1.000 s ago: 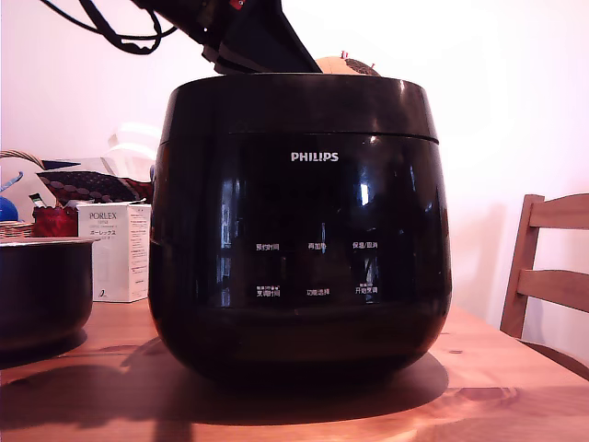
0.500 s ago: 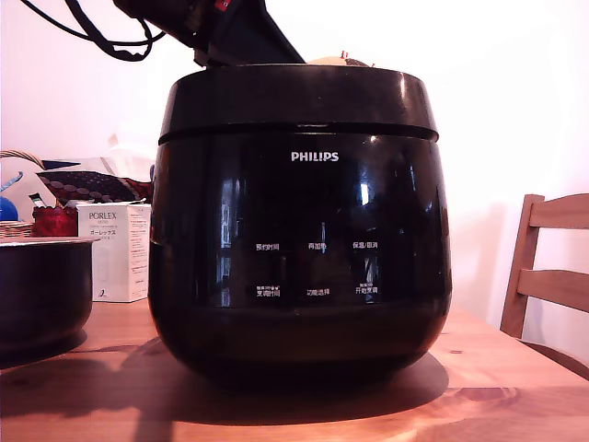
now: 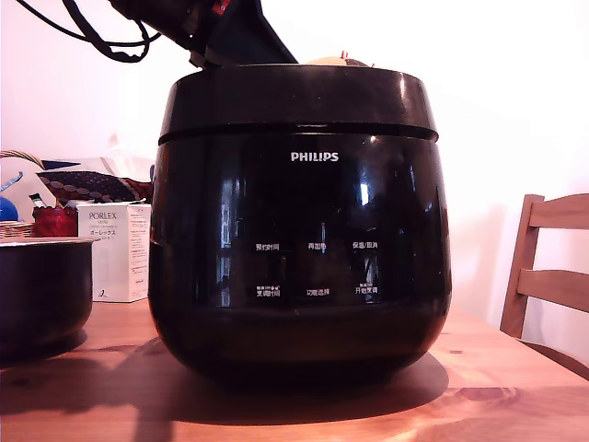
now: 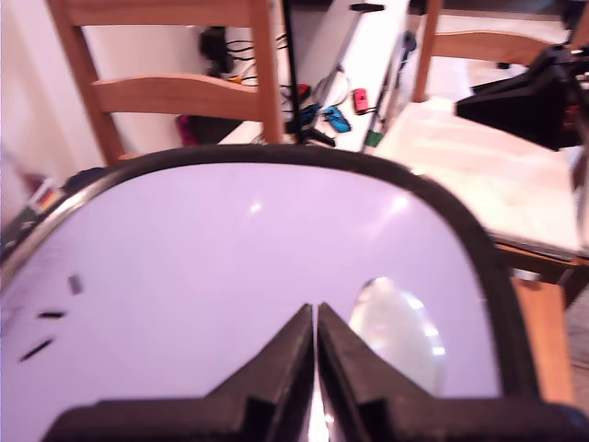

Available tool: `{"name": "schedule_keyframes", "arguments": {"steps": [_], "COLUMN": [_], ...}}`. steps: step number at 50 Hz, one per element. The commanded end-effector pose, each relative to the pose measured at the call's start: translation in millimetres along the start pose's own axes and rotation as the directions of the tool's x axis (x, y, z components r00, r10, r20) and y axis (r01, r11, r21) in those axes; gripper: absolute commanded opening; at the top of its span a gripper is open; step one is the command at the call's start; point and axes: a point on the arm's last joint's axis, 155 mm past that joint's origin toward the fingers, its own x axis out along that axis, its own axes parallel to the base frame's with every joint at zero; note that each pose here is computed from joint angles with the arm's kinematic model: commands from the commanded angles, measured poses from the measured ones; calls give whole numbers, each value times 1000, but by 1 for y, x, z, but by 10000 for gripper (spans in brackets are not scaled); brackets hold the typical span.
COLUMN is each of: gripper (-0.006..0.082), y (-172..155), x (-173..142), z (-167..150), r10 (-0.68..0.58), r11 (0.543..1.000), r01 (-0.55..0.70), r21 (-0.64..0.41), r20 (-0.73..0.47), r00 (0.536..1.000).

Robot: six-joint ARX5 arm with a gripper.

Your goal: Open the rice cooker by pressing the large metal button on the top of its lid with medium force

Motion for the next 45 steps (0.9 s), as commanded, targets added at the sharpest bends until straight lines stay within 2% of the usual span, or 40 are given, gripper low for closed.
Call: {"name": "schedule_keyframes", "arguments": {"steps": [1, 45], "gripper": [-24, -24], "y": [4, 17], "x": [9, -35], "z": [-32, -4], "r10": [10, 133], "r11": [999, 991], "r01": [-14, -133], "r21": [-40, -13], "r20": [-78, -19], "r00": [997, 991]}}
